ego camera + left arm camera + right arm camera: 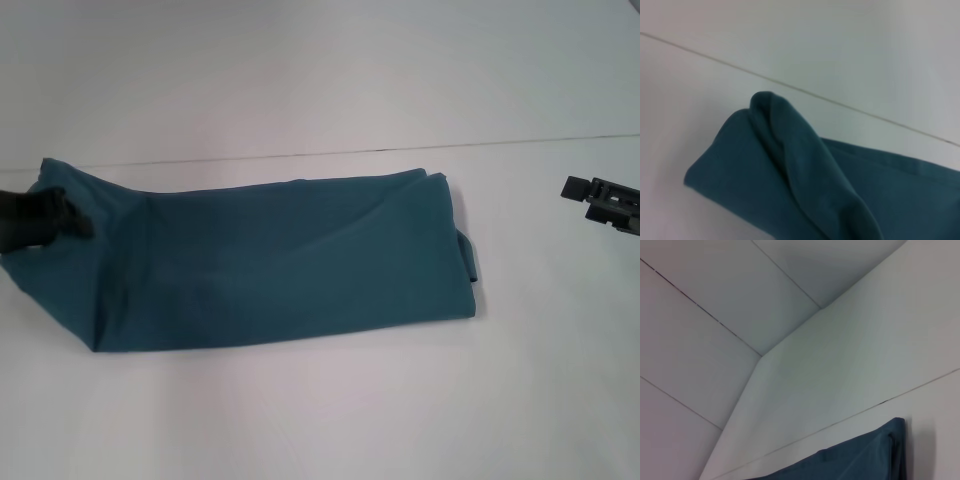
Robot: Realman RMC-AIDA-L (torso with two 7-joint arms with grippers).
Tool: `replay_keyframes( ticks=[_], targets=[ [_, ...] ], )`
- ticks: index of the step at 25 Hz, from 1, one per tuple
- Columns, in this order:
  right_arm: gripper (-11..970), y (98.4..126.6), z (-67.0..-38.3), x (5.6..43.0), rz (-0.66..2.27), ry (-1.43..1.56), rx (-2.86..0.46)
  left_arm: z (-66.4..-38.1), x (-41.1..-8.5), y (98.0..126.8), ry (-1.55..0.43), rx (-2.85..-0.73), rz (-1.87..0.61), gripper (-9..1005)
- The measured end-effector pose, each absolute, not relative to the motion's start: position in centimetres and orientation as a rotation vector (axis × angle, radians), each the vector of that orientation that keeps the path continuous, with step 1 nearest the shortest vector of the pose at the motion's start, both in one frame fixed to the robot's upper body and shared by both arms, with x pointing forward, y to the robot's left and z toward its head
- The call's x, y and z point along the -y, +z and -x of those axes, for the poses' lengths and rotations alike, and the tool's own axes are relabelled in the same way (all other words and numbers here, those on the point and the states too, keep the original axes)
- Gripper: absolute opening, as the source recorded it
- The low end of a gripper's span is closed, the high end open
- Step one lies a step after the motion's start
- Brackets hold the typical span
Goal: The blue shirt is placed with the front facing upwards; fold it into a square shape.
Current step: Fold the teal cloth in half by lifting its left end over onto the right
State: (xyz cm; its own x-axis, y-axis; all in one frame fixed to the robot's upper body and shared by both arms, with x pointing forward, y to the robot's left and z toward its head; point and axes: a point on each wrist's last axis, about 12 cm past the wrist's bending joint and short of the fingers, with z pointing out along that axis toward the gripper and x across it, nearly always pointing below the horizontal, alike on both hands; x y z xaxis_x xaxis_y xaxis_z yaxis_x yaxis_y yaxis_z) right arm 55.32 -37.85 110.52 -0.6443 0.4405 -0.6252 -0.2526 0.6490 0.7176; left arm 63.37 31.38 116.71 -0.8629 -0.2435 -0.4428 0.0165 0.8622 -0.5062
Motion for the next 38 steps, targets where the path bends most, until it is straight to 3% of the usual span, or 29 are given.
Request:
replay_keyframes(
  ticks=[9, 22, 38],
  targets=[
    [927, 110.5, -55.3, 37.7, -0.142, 1.042, -2.022, -63.4, -29.5, 119.4, -0.885, -2.420, 0.045, 88],
    [927, 109.9, -55.0, 37.6, -0.147, 1.047, -2.028, -64.5, -26.4, 120.7, -0.943, -2.384, -0.057, 89],
    [928, 110.0, -55.2, 37.6, -0.144, 1.054, -2.030, -61.8, -35.8, 118.9, -0.740, -2.390, 0.198, 89]
  ],
)
